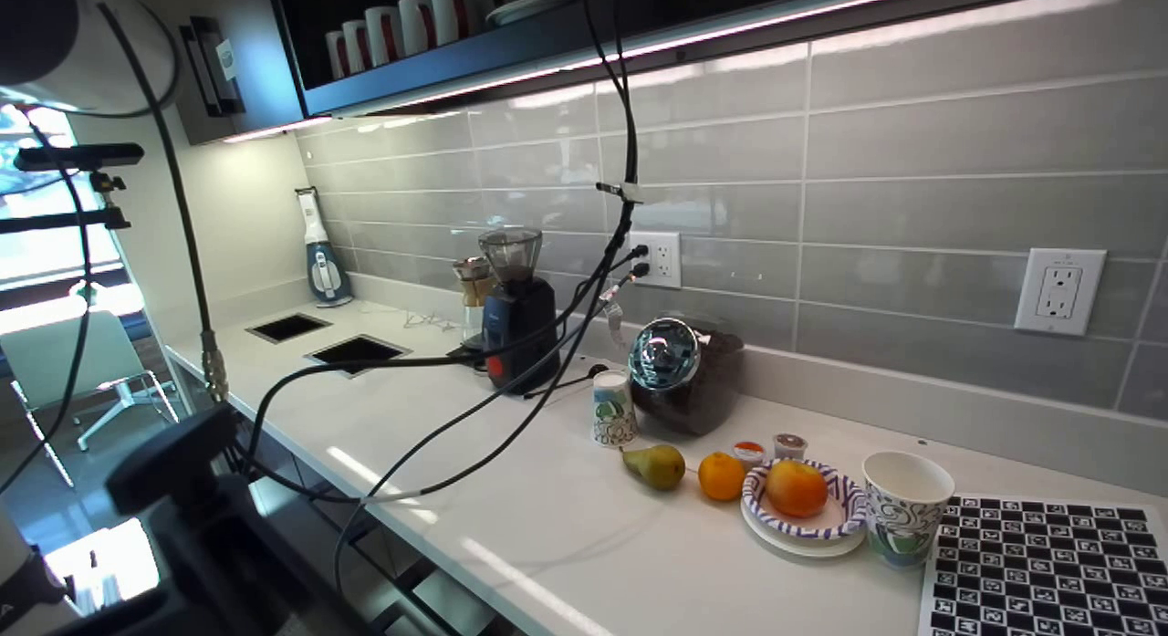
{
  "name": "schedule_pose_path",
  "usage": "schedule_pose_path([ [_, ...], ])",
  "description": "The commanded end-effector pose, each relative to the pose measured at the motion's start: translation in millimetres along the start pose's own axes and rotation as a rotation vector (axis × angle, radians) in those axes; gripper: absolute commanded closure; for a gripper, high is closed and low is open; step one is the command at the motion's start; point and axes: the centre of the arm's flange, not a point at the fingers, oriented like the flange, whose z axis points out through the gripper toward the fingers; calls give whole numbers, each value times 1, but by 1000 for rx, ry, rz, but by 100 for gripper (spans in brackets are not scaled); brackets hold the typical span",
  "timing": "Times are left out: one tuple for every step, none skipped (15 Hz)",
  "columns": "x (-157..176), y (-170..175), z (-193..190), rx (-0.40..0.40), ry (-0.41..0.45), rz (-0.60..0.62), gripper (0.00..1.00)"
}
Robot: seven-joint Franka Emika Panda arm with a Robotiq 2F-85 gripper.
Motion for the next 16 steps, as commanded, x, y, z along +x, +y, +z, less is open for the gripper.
schedule_pose_path([
  [23, -4, -6, -14, 9, -37, 51],
  [25, -3, -8, -13, 13, -35, 40],
  [27, -3, -10, -15, 21, -32, 26],
  [28, -3, -11, -16, 24, -33, 21],
  [29, -3, -13, -19, 28, -35, 13],
  [30, -3, -13, -23, 31, -36, 7],
  [31, -2, -12, -28, 31, -40, 1],
  [31, -1, -10, -36, 30, -46, 0],
  [30, 0, -8, -42, 29, -48, 0],
  [31, 1, -5, -46, 27, -52, 0],
  [31, 2, -3, -51, 27, -56, 0],
  [31, 2, -1, -54, 25, -62, 1],
  [31, 2, 1, -55, 23, -66, 2],
  [32, 3, 4, -57, 22, -69, 2],
  [32, 4, 6, -58, 20, -72, 5],
  [33, 3, 8, -59, 19, -76, 6],
])
